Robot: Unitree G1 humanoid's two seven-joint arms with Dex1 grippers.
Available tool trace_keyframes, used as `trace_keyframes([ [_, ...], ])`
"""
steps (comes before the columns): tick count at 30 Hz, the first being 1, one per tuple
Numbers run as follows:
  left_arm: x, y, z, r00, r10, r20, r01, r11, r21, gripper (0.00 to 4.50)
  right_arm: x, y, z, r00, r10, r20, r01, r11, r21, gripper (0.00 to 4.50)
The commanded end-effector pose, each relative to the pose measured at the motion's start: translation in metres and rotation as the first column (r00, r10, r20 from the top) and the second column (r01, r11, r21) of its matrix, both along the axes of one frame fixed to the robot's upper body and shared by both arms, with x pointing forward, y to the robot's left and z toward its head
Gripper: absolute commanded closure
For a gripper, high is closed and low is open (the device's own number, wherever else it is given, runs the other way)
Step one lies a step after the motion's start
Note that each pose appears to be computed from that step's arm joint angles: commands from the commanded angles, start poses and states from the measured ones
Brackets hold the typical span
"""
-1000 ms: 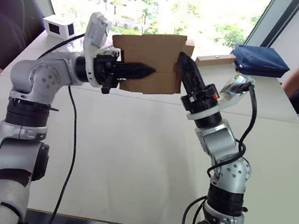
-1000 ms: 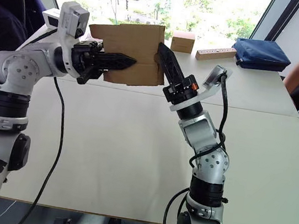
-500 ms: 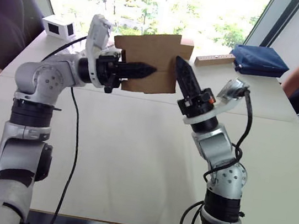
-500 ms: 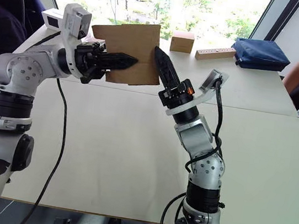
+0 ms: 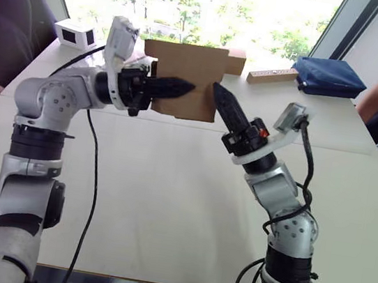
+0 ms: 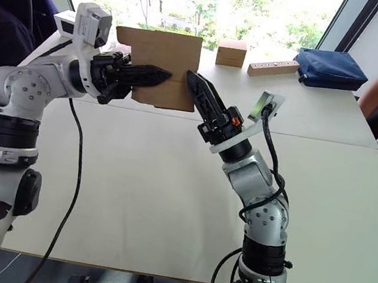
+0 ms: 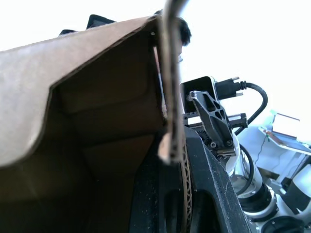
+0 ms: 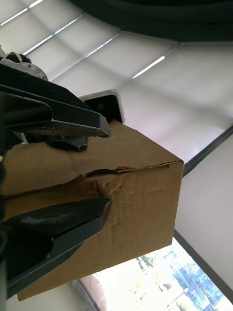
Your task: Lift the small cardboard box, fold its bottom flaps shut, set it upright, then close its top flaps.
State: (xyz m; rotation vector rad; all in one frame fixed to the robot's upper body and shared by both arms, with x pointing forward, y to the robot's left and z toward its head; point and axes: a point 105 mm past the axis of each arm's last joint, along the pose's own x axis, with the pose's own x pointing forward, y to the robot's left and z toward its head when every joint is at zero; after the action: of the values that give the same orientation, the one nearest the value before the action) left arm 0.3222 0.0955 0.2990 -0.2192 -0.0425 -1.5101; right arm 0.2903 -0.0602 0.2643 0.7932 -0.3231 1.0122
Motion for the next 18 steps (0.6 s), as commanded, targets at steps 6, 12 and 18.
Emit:
trace_keyframes([
  [6, -0.007, 0.004, 0.020, 0.997, -0.010, 0.078, 0.010, 1.000, -0.002, 4.50, -0.011, -0.031, 0.016, 0.996, -0.041, 0.079, 0.043, 0.999, -0.022, 3.34],
  [12, -0.011, 0.003, 0.018, 0.997, -0.031, 0.067, 0.032, 0.999, -0.002, 4.50, -0.003, -0.039, 0.014, 0.993, -0.091, 0.072, 0.093, 0.996, -0.018, 4.46],
  [18, -0.014, -0.002, 0.015, 0.997, -0.045, 0.058, 0.045, 0.999, -0.003, 4.50, -0.003, -0.022, 0.013, 0.995, -0.047, 0.088, 0.054, 0.996, -0.073, 4.46],
])
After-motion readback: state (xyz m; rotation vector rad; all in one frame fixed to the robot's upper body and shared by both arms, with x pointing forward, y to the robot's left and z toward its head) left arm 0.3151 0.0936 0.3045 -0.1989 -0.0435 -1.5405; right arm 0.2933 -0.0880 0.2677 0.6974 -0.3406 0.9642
